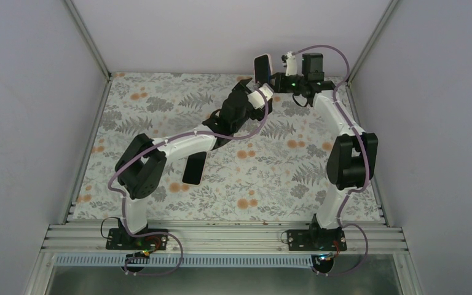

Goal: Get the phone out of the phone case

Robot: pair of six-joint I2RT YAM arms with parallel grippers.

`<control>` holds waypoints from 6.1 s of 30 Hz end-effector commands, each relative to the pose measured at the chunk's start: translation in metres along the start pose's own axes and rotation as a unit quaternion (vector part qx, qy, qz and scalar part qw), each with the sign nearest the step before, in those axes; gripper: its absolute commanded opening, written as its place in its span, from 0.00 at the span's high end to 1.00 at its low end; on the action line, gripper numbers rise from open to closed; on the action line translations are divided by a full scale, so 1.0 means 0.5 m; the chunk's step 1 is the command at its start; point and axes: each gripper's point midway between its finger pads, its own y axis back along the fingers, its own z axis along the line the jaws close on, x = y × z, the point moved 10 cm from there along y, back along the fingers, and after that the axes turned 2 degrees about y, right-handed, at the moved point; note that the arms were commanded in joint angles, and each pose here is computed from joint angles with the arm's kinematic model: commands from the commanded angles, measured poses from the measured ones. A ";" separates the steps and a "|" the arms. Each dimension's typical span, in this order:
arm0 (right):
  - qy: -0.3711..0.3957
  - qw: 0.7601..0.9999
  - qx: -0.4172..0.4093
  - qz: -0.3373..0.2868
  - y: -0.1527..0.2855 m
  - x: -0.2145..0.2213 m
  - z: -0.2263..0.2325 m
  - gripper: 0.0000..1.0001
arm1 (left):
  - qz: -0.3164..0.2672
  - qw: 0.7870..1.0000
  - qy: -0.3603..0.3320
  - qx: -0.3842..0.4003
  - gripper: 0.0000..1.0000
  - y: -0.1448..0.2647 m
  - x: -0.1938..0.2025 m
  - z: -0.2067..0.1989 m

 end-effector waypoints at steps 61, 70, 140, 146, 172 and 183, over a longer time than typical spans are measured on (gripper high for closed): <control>0.023 0.995 -0.072 -0.066 0.127 -0.001 0.135 0.97 | 0.015 0.947 -0.062 -0.315 0.41 0.039 0.092 0.302; 0.019 0.992 -0.113 -0.052 0.112 0.004 0.140 0.97 | -0.003 0.958 -0.036 -0.286 0.41 0.049 0.090 0.314; 0.053 0.991 -0.055 0.108 -0.113 0.133 0.120 0.97 | -0.069 0.948 -0.055 -0.307 0.85 -0.003 -0.102 0.288; 0.056 0.991 -0.022 0.118 -0.107 0.138 0.071 0.97 | -0.069 0.950 -0.043 -0.303 0.85 0.043 -0.110 0.339; 0.169 0.967 0.168 0.091 -0.020 0.108 -0.075 0.97 | -0.063 0.966 -0.004 -0.250 0.85 0.088 -0.095 0.448; 0.156 0.972 0.143 0.100 -0.007 0.114 -0.101 0.97 | -0.058 0.980 -0.004 -0.189 0.87 0.083 -0.081 0.449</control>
